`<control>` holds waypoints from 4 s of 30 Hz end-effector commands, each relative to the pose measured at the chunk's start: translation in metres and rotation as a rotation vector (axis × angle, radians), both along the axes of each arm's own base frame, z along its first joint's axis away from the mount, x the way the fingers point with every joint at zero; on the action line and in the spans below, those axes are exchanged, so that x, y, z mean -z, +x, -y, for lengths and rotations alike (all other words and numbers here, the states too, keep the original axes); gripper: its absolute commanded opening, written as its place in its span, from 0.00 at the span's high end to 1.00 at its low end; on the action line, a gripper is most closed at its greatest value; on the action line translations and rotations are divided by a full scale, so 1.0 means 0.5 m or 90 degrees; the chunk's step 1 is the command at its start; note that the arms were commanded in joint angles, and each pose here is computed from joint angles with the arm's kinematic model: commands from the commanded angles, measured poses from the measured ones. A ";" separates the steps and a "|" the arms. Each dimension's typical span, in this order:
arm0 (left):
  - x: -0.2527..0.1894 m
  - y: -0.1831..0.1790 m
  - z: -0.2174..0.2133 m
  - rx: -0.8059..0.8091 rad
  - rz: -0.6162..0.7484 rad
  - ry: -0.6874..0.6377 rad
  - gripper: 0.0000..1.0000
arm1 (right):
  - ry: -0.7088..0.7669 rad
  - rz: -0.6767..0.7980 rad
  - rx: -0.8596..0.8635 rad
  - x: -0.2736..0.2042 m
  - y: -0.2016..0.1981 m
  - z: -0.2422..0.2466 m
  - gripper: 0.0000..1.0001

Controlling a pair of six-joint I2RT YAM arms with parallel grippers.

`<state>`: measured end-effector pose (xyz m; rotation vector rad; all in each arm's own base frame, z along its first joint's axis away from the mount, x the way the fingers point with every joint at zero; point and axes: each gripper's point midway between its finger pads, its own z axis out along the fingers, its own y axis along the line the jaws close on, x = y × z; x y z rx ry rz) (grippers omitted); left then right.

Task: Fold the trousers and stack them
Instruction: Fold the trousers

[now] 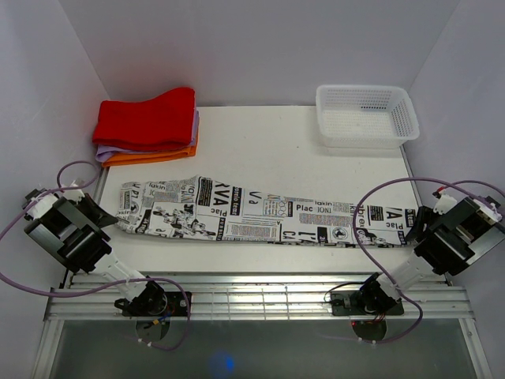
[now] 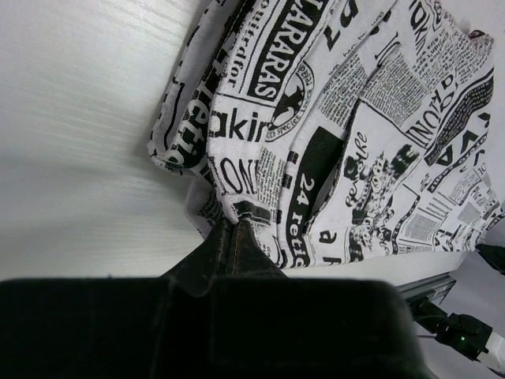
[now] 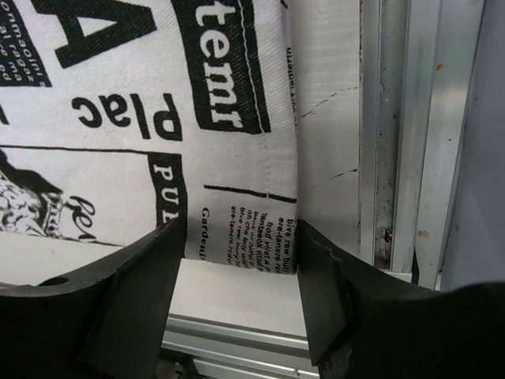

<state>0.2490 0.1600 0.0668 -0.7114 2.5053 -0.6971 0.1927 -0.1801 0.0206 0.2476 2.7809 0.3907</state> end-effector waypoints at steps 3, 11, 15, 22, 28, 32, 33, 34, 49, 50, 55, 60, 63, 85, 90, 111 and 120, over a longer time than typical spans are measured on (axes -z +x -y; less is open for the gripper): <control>-0.015 0.019 -0.020 -0.005 0.043 0.020 1.00 | -0.075 0.069 0.067 0.052 0.026 0.061 0.52; -0.019 0.018 -0.020 0.002 0.047 0.030 1.00 | -0.054 0.125 0.058 -0.054 0.047 0.034 0.76; -0.014 0.014 -0.015 0.003 0.044 0.023 1.00 | -0.053 0.128 0.049 -0.077 0.047 0.029 0.67; -0.013 0.012 -0.014 0.005 0.044 0.026 1.00 | -0.069 0.115 0.062 -0.076 0.042 0.033 0.47; -0.011 0.011 -0.011 0.005 0.043 0.021 1.00 | -0.045 0.125 0.053 -0.073 0.050 0.012 0.87; -0.012 0.013 -0.011 0.003 0.044 0.019 1.00 | 0.007 0.128 0.057 -0.072 0.052 -0.021 0.92; -0.012 0.014 -0.012 0.003 0.046 0.019 1.00 | 0.018 0.130 0.060 -0.072 0.051 -0.029 0.92; -0.012 0.013 -0.011 0.004 0.045 0.020 1.00 | 0.032 0.133 0.061 -0.075 0.052 -0.039 0.92; -0.019 0.017 -0.017 0.001 0.046 0.022 1.00 | 0.003 0.044 0.104 0.028 0.009 -0.031 0.48; -0.019 0.017 -0.017 0.001 0.045 0.022 1.00 | 0.000 0.039 0.104 0.034 0.008 -0.028 0.47; -0.019 0.017 -0.019 0.003 0.044 0.024 1.00 | 0.000 0.031 0.103 0.039 0.003 -0.029 0.40; -0.035 0.027 -0.036 0.002 0.053 0.044 1.00 | -0.031 0.007 0.101 0.052 -0.017 -0.022 0.26; -0.061 0.041 -0.057 0.010 0.069 0.069 1.00 | -0.066 -0.012 0.093 0.063 -0.031 -0.005 0.23; -0.030 0.067 -0.100 0.030 0.071 0.089 0.93 | -0.082 -0.051 0.074 0.098 -0.055 -0.001 0.19; -0.025 0.064 -0.083 0.043 0.080 0.077 0.72 | -0.052 -0.039 0.065 0.087 -0.048 -0.017 0.55; 0.004 0.039 -0.079 0.071 0.079 0.134 1.00 | -0.113 0.123 0.048 -0.098 0.050 0.037 0.92; -0.020 0.035 -0.047 0.109 0.131 0.126 1.00 | -0.084 0.201 0.041 -0.137 0.076 0.004 0.92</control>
